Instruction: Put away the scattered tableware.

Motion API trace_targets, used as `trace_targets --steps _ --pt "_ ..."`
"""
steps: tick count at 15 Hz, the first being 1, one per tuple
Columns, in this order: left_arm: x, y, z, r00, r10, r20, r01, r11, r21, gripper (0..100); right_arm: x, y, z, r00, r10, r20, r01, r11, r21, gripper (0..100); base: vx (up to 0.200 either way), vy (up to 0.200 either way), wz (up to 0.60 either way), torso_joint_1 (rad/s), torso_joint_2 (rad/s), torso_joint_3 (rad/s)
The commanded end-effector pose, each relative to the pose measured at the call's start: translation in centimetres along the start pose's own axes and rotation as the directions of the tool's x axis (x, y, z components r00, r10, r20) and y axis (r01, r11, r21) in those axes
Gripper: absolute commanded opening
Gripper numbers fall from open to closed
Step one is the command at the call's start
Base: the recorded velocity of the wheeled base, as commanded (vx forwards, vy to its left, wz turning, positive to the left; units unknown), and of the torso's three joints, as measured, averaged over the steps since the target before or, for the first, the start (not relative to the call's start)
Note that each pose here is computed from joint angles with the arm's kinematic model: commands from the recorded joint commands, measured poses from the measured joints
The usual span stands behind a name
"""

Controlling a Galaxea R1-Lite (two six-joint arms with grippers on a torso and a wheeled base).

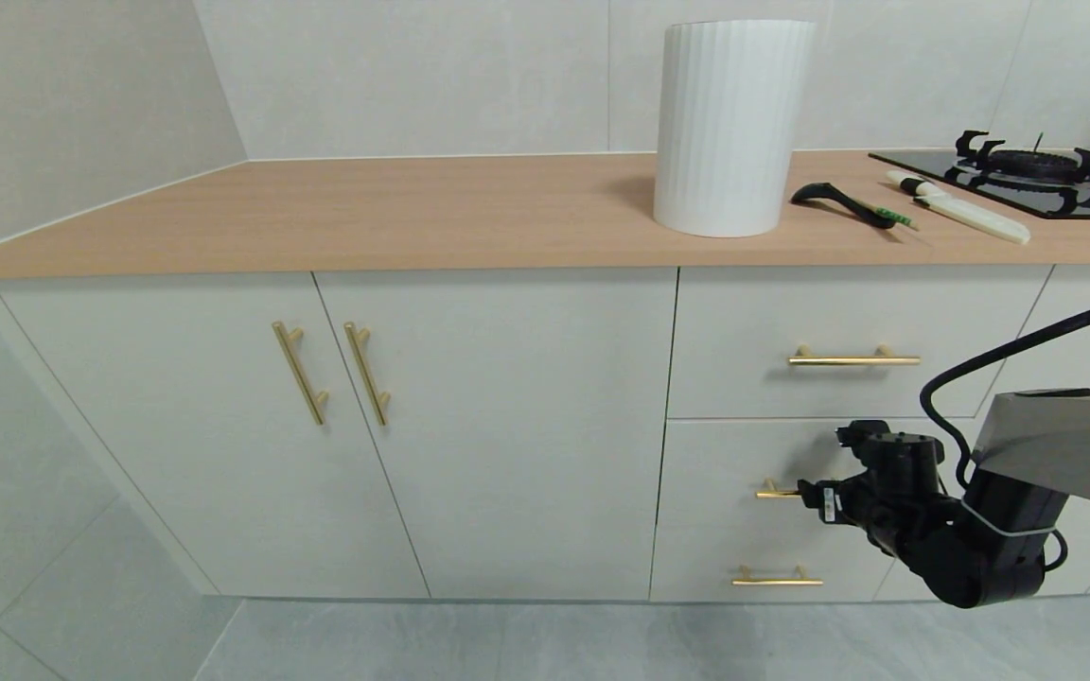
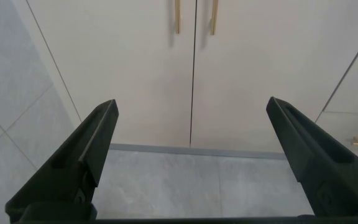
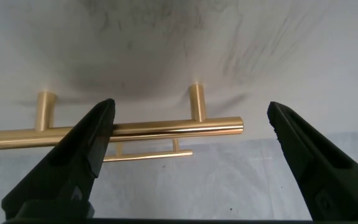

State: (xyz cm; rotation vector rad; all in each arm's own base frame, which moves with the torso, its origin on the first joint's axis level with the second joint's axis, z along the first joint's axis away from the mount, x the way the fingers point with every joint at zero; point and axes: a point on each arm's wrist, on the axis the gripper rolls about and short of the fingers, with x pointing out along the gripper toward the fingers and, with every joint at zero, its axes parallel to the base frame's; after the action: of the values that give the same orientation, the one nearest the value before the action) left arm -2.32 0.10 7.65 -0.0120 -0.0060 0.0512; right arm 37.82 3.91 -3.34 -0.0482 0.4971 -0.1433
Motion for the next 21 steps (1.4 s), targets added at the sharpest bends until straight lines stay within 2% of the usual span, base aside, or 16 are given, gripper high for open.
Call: trace_targets --steps 1,10,12,14,18,20,21 --pt "0.0 0.0 0.0 1.000 0.001 -0.001 -0.001 1.000 0.000 100 0.0 0.0 -0.1 1.000 -0.001 -0.005 0.001 1.000 -0.004 100 0.000 0.000 0.00 0.000 0.00 0.000" --pt "0.0 0.0 0.0 1.000 0.001 -0.001 -0.001 1.000 0.000 100 -1.1 -0.3 -0.2 0.999 0.013 -0.043 -0.014 1.000 -0.019 100 0.000 0.000 0.00 0.000 0.00 0.000" --pt "0.0 0.0 0.0 1.000 0.001 -0.001 -0.001 1.000 0.000 100 -2.0 -0.5 0.5 0.999 0.017 -0.046 -0.018 1.000 -0.021 100 0.000 0.000 0.00 0.000 0.00 0.000" --pt "0.0 0.0 0.0 1.000 0.001 -0.001 -0.001 1.000 0.000 100 -6.6 -0.3 3.2 0.987 0.115 -0.110 -0.121 0.992 -0.048 100 0.000 0.000 0.00 0.000 0.00 0.000" --pt "0.0 0.0 0.0 1.000 0.001 -0.001 -0.001 1.000 0.000 100 -18.2 -2.2 10.9 0.963 0.255 -0.087 -0.260 0.965 -0.046 100 0.000 0.000 0.00 0.000 0.00 0.000" --pt "0.0 0.0 0.0 1.000 0.001 -0.001 -0.001 1.000 0.000 100 -21.0 -2.9 12.4 0.954 0.292 -0.072 -0.295 0.955 -0.041 100 0.000 0.000 0.00 0.000 0.00 0.000" --pt "0.0 0.0 0.0 1.000 0.001 -0.001 -0.001 1.000 0.000 100 -20.9 -2.8 12.5 0.954 0.292 -0.070 -0.295 0.955 -0.039 100 0.000 0.000 0.00 0.000 0.00 0.000"
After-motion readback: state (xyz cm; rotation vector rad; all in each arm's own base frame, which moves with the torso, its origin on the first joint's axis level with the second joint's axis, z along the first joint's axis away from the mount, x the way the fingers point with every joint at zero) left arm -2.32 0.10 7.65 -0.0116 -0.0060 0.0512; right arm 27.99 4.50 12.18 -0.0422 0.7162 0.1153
